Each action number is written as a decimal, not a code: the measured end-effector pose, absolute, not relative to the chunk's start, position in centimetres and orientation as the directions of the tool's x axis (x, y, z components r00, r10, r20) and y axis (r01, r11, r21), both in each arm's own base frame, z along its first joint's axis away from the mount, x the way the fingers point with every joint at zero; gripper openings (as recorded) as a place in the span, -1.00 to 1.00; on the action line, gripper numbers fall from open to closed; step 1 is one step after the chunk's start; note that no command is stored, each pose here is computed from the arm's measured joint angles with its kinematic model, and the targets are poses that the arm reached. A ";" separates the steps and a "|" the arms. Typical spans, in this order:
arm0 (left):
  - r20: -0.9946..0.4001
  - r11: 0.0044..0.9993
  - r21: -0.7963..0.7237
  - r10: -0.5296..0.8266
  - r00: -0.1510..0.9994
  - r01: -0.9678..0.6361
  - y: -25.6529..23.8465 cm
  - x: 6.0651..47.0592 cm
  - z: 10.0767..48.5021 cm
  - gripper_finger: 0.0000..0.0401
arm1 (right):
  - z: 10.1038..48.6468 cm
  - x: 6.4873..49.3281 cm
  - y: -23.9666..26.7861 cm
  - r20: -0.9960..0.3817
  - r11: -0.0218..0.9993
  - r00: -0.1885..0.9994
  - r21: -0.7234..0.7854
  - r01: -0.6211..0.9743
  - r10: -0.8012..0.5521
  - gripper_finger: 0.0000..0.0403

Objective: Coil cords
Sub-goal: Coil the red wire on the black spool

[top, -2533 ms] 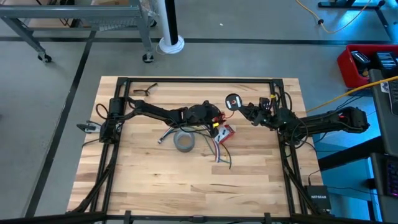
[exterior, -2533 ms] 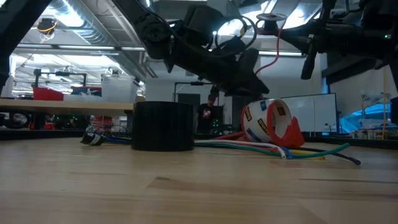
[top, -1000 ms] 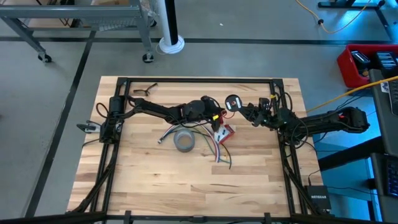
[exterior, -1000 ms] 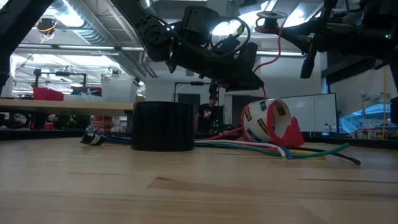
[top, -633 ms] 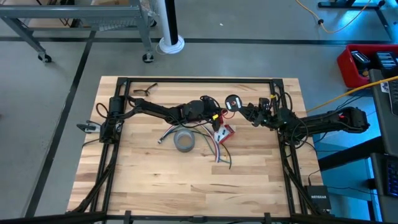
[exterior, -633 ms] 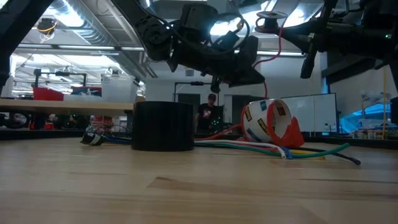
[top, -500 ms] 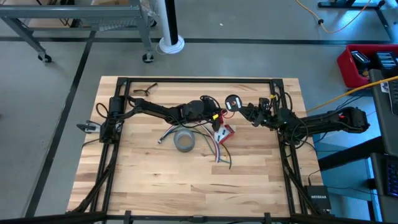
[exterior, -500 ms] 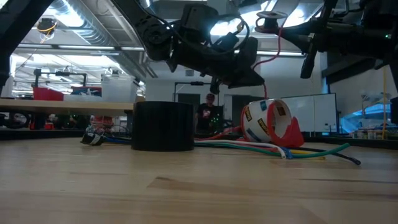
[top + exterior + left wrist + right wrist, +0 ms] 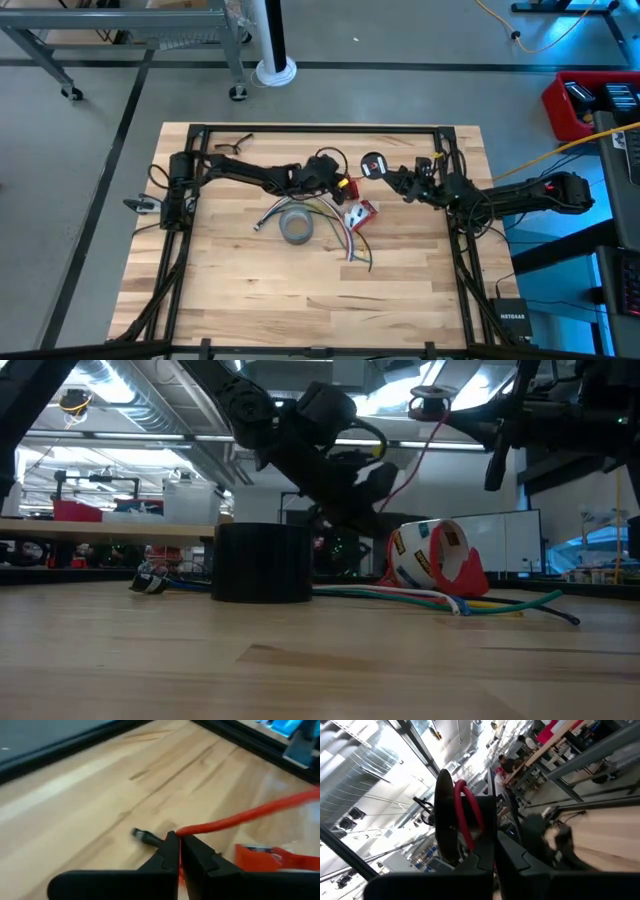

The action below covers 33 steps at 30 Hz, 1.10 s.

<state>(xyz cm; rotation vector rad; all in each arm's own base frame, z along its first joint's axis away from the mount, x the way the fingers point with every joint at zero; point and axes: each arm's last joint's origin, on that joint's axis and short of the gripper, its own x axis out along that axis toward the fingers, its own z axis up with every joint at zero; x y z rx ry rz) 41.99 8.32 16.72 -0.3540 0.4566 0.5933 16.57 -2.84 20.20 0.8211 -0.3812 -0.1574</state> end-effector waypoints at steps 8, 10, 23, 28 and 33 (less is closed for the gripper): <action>-0.586 0.766 -0.130 0.454 0.672 -0.630 9.8 39.7 19.4 -1.00 | 18.8 16.9 -2.9 0.126 0.647 0.950 0.756 0.095 -0.286 -0.99; -0.607 0.771 -0.137 0.431 0.668 -0.622 10.0 39.3 19.7 -1.00 | 18.3 16.9 -2.9 0.072 0.630 0.955 0.766 0.131 -0.287 -0.99; -0.635 0.726 -0.282 0.349 0.690 -0.627 12.7 38.4 20.0 -0.99 | 15.2 16.7 -2.8 -0.242 0.595 0.930 0.717 0.363 -0.276 -0.99; -0.634 0.748 -0.310 0.297 0.714 -0.586 13.1 38.4 20.1 -0.99 | 15.3 16.7 -2.8 -0.233 0.599 0.937 0.722 0.346 -0.260 -0.99; -0.628 0.847 -0.186 0.288 0.723 -0.499 12.8 38.5 20.2 -0.99 | 15.8 16.8 -2.8 -0.177 0.605 0.949 0.736 0.304 -0.261 -0.99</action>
